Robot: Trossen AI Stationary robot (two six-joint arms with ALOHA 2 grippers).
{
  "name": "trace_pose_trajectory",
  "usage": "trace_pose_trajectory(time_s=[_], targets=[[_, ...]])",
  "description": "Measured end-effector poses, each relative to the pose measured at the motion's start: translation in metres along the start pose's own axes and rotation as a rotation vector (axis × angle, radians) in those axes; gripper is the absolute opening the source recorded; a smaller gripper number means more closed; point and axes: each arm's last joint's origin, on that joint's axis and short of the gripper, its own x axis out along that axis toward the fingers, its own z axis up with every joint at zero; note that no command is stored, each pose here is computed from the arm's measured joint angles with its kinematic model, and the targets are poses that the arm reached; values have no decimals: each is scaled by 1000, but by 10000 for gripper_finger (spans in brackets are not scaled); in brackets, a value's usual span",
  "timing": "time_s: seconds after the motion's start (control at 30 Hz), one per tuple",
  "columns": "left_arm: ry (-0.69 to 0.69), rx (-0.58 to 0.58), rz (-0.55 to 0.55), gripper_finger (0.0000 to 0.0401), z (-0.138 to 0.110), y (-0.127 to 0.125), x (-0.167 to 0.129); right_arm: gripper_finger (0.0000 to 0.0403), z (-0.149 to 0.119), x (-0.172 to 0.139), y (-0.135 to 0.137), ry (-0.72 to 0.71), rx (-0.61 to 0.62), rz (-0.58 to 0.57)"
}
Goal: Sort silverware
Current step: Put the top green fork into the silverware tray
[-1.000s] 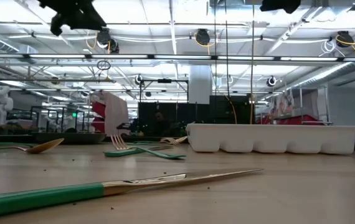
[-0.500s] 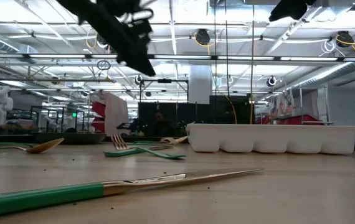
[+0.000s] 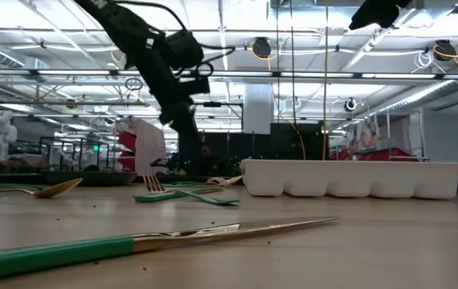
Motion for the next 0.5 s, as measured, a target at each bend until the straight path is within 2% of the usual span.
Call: trace_pose_trajectory(time_s=[0.17, 0.5], targets=[[9, 106, -39, 83, 0, -9, 15, 112, 0, 0, 0, 0, 37, 0], [31, 179, -69, 83, -1, -23, 35, 112, 0, 0, 0, 0, 59, 1]])
